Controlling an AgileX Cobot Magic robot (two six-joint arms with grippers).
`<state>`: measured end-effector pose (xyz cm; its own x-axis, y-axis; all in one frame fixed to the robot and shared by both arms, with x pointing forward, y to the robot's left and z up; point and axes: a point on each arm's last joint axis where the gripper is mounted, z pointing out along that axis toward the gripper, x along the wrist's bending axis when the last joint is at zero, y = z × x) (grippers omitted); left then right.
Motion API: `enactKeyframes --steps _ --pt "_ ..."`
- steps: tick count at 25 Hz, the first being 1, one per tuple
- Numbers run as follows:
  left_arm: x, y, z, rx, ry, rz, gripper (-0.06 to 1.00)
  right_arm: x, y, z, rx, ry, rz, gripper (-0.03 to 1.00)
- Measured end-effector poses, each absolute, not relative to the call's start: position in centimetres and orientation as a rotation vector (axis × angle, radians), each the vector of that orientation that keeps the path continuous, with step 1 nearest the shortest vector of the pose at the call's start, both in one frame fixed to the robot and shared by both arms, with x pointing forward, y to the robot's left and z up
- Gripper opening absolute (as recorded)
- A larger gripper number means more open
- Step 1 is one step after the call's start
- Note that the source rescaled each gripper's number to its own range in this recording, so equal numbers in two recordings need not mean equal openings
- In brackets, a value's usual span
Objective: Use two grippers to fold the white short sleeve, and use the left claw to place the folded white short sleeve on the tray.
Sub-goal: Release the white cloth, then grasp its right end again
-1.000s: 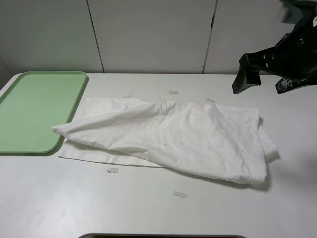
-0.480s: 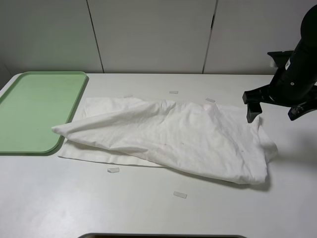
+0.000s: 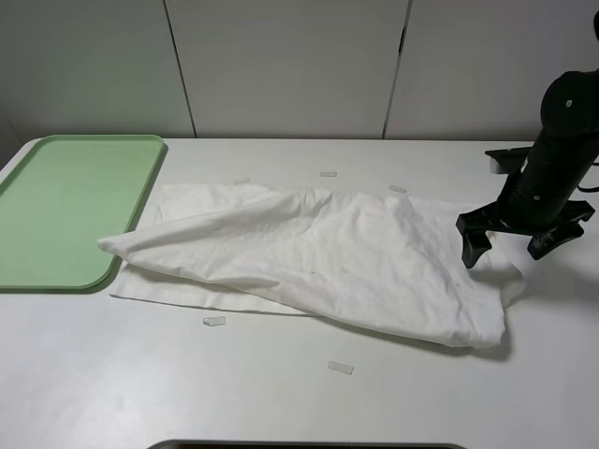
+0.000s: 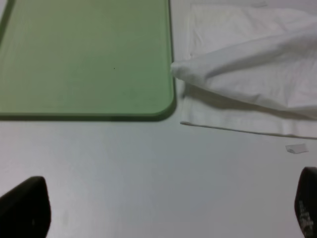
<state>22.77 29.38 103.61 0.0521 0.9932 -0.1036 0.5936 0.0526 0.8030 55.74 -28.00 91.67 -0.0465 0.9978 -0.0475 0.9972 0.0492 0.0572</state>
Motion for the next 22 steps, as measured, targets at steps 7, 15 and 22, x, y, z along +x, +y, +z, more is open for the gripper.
enactKeyframes --steps 7,15,22 --pt "22.8 29.4 103.6 1.624 1.624 0.716 0.98 56.3 -27.9 88.5 2.097 2.287 -0.015 1.00" --pt "22.8 29.4 103.6 1.624 1.624 0.716 0.98 56.7 -27.9 86.7 2.078 2.322 -0.022 1.00" --pt "22.8 29.4 103.6 1.624 1.624 0.716 0.98 56.8 -27.9 86.3 2.089 2.334 -0.042 1.00"
